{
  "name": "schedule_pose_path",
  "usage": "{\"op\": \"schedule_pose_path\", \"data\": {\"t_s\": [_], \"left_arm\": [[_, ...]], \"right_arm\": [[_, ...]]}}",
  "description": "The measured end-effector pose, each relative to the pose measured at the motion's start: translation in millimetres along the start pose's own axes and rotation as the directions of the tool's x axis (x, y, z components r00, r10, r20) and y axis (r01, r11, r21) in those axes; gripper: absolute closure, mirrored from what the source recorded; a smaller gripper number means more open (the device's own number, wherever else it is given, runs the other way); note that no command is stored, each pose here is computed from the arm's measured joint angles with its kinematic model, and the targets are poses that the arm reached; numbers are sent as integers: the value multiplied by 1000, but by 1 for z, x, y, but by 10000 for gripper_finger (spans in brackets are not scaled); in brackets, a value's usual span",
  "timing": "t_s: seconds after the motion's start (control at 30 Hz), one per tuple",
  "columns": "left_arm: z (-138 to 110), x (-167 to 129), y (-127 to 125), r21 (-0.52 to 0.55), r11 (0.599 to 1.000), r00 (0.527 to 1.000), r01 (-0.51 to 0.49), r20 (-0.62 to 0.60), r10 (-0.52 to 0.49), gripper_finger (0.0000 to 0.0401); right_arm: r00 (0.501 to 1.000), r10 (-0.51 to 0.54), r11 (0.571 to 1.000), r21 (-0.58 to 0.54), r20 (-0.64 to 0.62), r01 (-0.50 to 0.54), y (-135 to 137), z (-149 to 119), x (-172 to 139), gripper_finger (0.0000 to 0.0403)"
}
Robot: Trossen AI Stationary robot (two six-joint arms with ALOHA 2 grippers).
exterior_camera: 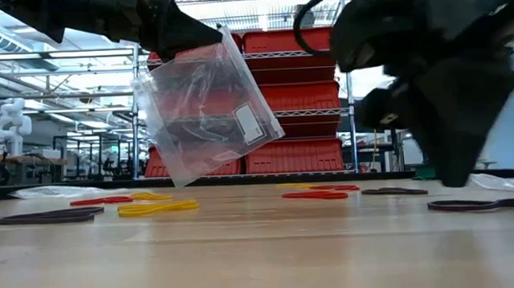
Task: Sort rubber bands
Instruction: Put the bottom right purple rubber band into the zip bag
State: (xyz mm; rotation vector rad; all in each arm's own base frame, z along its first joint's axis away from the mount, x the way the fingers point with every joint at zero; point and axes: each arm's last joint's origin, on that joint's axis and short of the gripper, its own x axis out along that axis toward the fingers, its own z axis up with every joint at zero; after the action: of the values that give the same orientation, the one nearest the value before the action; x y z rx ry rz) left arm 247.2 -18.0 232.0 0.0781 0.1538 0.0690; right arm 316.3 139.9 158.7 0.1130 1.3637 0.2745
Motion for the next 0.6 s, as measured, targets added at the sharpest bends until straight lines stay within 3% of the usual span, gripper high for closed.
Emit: {"op": "schedule_pose_path", "data": {"t_s": [0.13, 0.3, 0.47, 0.6], "left_arm": [[0, 0, 0, 0, 1000, 1000, 0, -1, 0, 401], [-1, 0, 0, 1, 1000, 1000, 0, -7, 0, 401], [-1, 0, 0, 1, 1000, 1000, 0, -7, 0, 401], [-1, 0, 0, 1, 1000, 1000, 0, -7, 0, 401]], "right_arm": [[999, -10, 999, 41, -52, 12, -6, -4, -4, 395], [992, -29, 999, 38, -126, 34, -8, -12, -6, 351], [991, -82, 996, 34, -105, 86, -9, -11, -5, 306], [985, -150, 987, 43, -82, 154, -16, -8, -6, 297]]}}
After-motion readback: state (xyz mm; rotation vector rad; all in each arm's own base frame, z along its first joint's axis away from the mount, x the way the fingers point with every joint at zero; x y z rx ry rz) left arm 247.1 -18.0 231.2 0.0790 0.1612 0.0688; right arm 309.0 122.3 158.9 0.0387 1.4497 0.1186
